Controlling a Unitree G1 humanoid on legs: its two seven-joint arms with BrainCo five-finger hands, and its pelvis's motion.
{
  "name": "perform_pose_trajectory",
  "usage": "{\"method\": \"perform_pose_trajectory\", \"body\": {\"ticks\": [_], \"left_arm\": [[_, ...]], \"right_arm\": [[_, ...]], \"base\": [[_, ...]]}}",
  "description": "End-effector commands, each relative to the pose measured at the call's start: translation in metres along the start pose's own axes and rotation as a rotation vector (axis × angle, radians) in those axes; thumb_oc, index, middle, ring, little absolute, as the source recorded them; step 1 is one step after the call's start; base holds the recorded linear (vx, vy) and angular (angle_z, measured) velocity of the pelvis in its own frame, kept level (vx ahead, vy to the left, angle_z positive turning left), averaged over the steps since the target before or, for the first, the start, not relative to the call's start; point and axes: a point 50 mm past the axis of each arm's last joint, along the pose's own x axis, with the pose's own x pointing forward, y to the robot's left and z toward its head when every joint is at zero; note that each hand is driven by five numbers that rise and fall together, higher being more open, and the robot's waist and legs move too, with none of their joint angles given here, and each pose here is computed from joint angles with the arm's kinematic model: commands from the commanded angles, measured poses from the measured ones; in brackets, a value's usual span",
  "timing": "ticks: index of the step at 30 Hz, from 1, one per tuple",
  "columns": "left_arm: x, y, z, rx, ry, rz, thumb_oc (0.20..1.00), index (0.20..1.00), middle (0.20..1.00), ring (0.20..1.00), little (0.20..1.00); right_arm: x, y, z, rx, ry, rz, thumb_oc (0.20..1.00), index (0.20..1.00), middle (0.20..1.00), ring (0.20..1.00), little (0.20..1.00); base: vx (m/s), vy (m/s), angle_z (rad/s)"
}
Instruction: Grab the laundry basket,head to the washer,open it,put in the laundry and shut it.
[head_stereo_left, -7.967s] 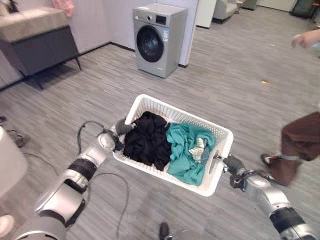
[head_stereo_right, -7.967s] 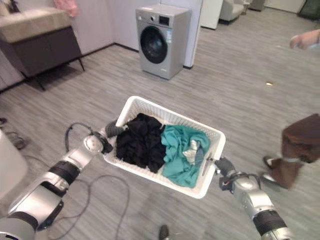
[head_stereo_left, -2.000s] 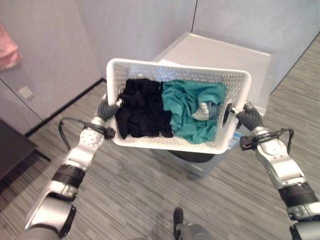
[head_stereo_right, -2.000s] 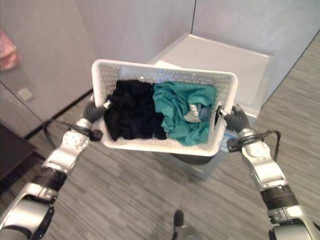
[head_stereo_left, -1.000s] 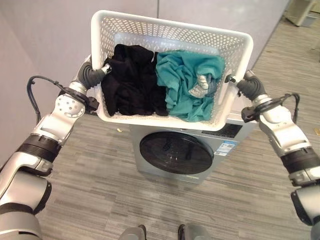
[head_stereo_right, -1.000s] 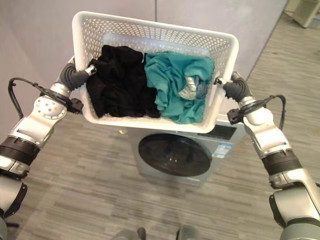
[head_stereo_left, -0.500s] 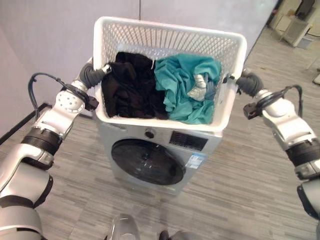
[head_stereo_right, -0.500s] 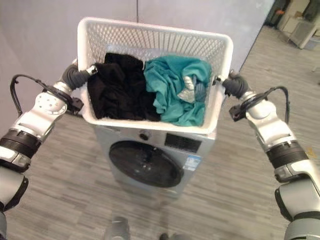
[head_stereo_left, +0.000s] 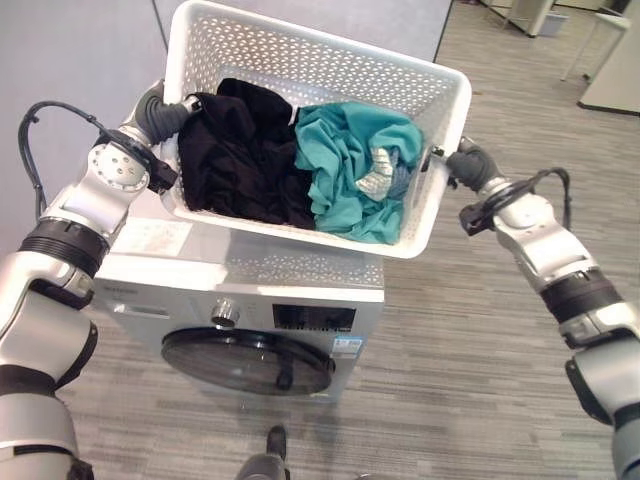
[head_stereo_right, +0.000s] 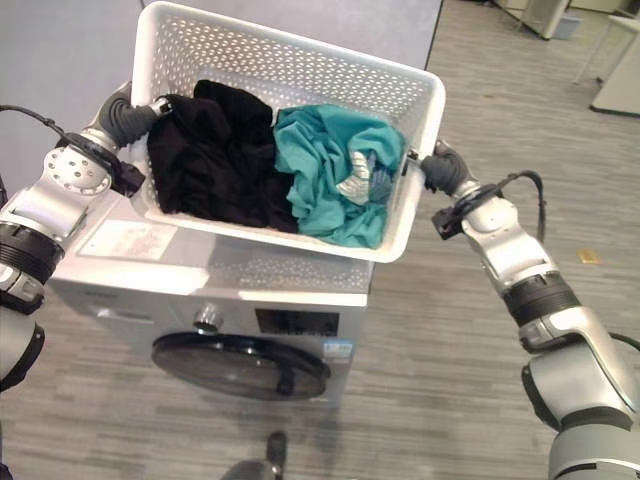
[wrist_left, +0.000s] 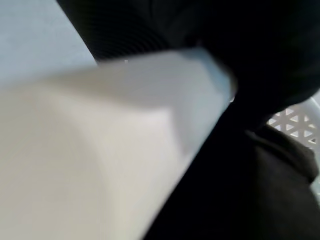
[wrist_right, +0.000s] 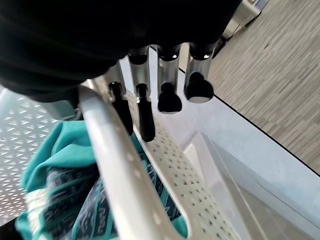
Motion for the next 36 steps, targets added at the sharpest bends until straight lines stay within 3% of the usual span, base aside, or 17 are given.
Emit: {"method": "perform_pose_trajectory", "body": {"ticks": [1, 10, 12, 20, 32, 33, 34, 35, 36], "left_arm": [[-0.008, 0.064, -0.012, -0.014, 0.063, 0.268, 0.200, 0.200, 0.200, 0.200, 0.200], [0.005, 0.063, 0.005, 0.103, 0.093, 0.202, 0.200, 0.200, 0.200, 0.200, 0.200], [0.007, 0.076, 0.012, 0.221, 0.124, 0.190, 0.200, 0.200, 0.200, 0.200, 0.200], [0.005, 0.100, 0.037, 0.389, 0.084, 0.150, 0.200, 0.200, 0.200, 0.200, 0.200], [0.003, 0.096, 0.009, 0.468, 0.235, 0.073, 0.200, 0.200, 0.200, 0.200, 0.200], [0.003, 0.096, 0.009, 0.443, 0.239, 0.094, 0.219, 0.219, 0.219, 0.219, 0.219], [0.003, 0.096, 0.009, 0.443, 0.239, 0.094, 0.325, 0.325, 0.325, 0.325, 0.325], [0.005, 0.095, 0.010, 0.437, 0.236, 0.108, 0.382, 0.382, 0.382, 0.382, 0.382], [0.007, 0.095, 0.014, 0.432, 0.226, 0.141, 0.602, 0.602, 0.602, 0.602, 0.602]], "right_arm": [[-0.013, -0.041, -0.037, -0.064, 0.173, -0.137, 0.200, 0.200, 0.200, 0.200, 0.200], [0.007, -0.040, -0.029, -0.107, 0.256, -0.080, 0.200, 0.200, 0.200, 0.200, 0.200], [0.011, -0.048, -0.027, -0.149, 0.326, -0.037, 0.200, 0.200, 0.200, 0.200, 0.200], [0.003, -0.064, -0.024, -0.240, 0.393, 0.083, 0.200, 0.200, 0.200, 0.200, 0.200], [-0.004, -0.099, -0.023, -0.383, 0.486, 0.023, 0.200, 0.200, 0.200, 0.200, 0.200], [-0.002, -0.098, -0.022, -0.372, 0.480, 0.007, 0.341, 0.341, 0.341, 0.341, 0.341], [-0.002, -0.098, -0.022, -0.372, 0.480, 0.007, 0.470, 0.470, 0.470, 0.470, 0.470], [-0.001, -0.096, -0.022, -0.359, 0.477, -0.002, 0.476, 0.476, 0.476, 0.476, 0.476], [0.003, -0.091, -0.022, -0.350, 0.475, -0.006, 0.862, 0.862, 0.862, 0.862, 0.862]], "base": [[0.08, 0.070, 0.09], [0.03, 0.033, 0.31], [0.01, 0.009, 0.03], [0.00, 0.000, -0.01], [0.00, 0.003, 0.02], [0.01, 0.011, 0.05], [0.00, 0.001, 0.04], [0.01, 0.004, 0.03], [0.00, 0.000, 0.00]]}}
